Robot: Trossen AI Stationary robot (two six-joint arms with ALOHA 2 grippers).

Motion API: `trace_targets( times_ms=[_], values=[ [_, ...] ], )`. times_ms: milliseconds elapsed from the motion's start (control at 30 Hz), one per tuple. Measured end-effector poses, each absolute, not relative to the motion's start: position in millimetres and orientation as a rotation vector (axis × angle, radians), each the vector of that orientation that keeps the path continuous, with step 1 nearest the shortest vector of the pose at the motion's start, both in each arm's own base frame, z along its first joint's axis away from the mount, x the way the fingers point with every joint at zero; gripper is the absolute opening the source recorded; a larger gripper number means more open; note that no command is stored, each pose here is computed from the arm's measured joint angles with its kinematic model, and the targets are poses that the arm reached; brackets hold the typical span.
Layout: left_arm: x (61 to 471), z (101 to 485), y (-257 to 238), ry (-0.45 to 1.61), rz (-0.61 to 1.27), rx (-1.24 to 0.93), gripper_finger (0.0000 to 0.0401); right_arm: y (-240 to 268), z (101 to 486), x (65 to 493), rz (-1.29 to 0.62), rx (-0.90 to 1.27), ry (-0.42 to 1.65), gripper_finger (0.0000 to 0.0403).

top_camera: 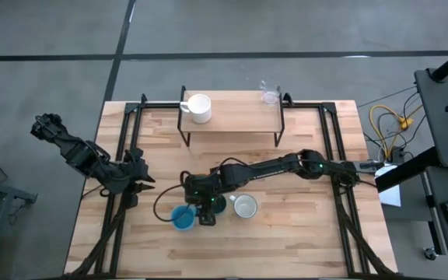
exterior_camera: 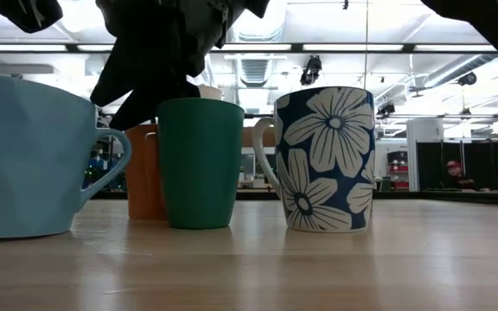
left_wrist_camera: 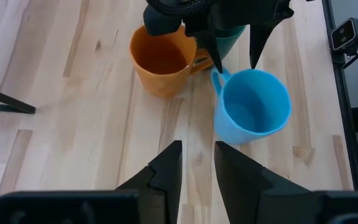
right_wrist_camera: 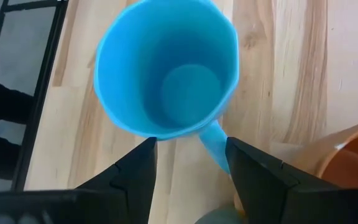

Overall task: Stack small to large cups/mugs on shelf
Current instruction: Put the blue mug on the shelf

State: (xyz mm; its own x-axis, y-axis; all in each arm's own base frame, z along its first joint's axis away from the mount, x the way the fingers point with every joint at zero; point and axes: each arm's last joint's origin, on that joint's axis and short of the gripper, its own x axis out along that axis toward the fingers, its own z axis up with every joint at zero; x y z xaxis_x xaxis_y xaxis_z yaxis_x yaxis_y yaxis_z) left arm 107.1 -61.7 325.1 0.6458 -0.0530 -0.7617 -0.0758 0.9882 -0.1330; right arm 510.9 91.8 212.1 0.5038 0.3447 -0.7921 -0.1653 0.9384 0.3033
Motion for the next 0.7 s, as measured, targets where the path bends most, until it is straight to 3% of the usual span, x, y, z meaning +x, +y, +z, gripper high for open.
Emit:
trace_targets(
  times_ms=[700],
  values=[
    [113,322,-66,0.894,0.023,-0.143,0.008,89,234,503,0.427,-0.077,1.019,0.0187]
  ],
)
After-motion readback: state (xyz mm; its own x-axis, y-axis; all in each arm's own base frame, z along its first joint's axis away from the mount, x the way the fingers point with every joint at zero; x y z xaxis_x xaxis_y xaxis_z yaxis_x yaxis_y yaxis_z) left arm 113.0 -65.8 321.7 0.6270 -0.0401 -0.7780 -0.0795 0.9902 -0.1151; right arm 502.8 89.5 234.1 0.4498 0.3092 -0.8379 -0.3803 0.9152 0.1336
